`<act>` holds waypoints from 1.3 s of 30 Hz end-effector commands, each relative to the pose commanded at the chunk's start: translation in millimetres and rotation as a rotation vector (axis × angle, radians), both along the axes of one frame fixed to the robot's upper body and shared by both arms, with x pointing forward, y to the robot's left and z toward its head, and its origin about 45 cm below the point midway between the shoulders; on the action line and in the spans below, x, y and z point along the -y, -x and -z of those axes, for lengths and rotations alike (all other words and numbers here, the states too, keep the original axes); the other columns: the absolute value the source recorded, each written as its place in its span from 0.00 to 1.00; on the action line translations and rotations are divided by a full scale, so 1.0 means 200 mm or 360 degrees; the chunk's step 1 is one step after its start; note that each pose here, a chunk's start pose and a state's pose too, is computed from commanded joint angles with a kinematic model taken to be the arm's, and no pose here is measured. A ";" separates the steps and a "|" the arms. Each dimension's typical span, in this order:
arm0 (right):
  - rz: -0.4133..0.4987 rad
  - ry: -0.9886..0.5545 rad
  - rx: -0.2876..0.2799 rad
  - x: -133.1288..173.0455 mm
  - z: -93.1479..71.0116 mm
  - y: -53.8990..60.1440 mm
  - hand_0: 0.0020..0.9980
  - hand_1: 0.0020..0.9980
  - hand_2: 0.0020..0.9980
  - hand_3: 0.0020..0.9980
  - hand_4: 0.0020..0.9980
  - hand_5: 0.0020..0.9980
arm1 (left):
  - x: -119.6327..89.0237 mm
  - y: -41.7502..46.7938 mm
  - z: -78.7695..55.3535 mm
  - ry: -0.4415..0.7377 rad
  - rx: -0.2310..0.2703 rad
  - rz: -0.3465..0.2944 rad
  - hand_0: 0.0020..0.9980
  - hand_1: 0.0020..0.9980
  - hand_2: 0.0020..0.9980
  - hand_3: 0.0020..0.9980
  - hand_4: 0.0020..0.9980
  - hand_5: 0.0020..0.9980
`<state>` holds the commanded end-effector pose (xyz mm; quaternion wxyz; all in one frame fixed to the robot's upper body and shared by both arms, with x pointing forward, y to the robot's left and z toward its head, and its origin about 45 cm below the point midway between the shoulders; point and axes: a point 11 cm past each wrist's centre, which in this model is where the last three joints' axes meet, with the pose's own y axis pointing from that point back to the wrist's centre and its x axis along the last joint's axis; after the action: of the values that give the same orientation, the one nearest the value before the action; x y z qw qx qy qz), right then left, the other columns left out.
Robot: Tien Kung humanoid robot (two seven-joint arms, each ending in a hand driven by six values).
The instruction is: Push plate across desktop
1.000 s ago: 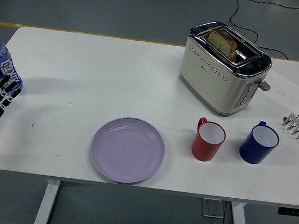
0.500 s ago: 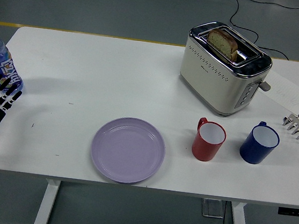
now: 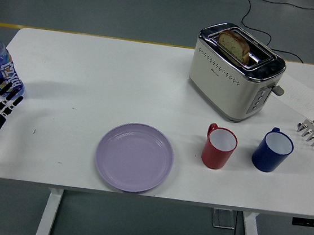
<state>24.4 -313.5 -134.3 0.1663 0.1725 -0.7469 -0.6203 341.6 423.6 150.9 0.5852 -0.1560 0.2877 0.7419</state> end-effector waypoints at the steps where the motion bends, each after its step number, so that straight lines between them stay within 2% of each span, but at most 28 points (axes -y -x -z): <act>1: 0.0008 0.0000 0.0000 0.00 0.00 0.00 0.62 0.53 0.64 0.64 0.40 0.72 | 0.00 -0.006 -0.01 -0.0051 -0.0009 0.0009 0.68 0.68 0.67 0.65 0.50 1.00; 2: 0.0010 0.0000 0.0000 0.00 0.00 0.01 0.62 0.53 0.64 0.64 0.40 0.72 | 0.01 -0.010 -0.02 -0.0088 -0.0013 0.0014 0.68 0.68 0.67 0.65 0.50 1.00; 3: 0.0011 0.0000 -0.0001 0.00 0.00 0.01 0.62 0.52 0.64 0.64 0.41 0.72 | 0.01 -0.015 -0.03 -0.0137 -0.0016 0.0021 0.71 0.74 0.73 0.65 0.48 1.00; 8: 0.0003 -0.0001 0.0001 0.00 0.00 0.00 0.62 0.52 0.64 0.64 0.41 0.72 | 0.01 -0.023 -0.05 -0.0258 -0.0028 0.0032 0.71 0.74 0.73 0.65 0.48 1.00; 9: 0.0003 -0.0001 0.0001 0.00 0.00 0.00 0.62 0.52 0.64 0.64 0.40 0.72 | 0.01 -0.023 -0.05 -0.0274 -0.0030 0.0030 0.76 0.80 0.80 0.71 0.48 1.00; 16: -0.0006 -0.0001 0.0000 0.00 0.00 -0.01 0.62 0.52 0.64 0.64 0.40 0.72 | 0.01 -0.018 -0.05 -0.0317 -0.0045 0.0020 0.75 0.79 0.80 0.70 0.49 1.00; 39: -0.0001 0.0004 -0.0022 0.01 0.00 0.02 0.62 0.53 0.64 0.64 0.40 0.71 | 0.02 -0.016 -0.03 -0.0317 -0.0056 0.0037 0.76 0.78 0.79 0.68 0.46 1.00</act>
<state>19.8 -315.4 -134.5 0.1721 0.1682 -0.7465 -0.6204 344.8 419.5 157.4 0.6012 -0.0806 0.2246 0.7626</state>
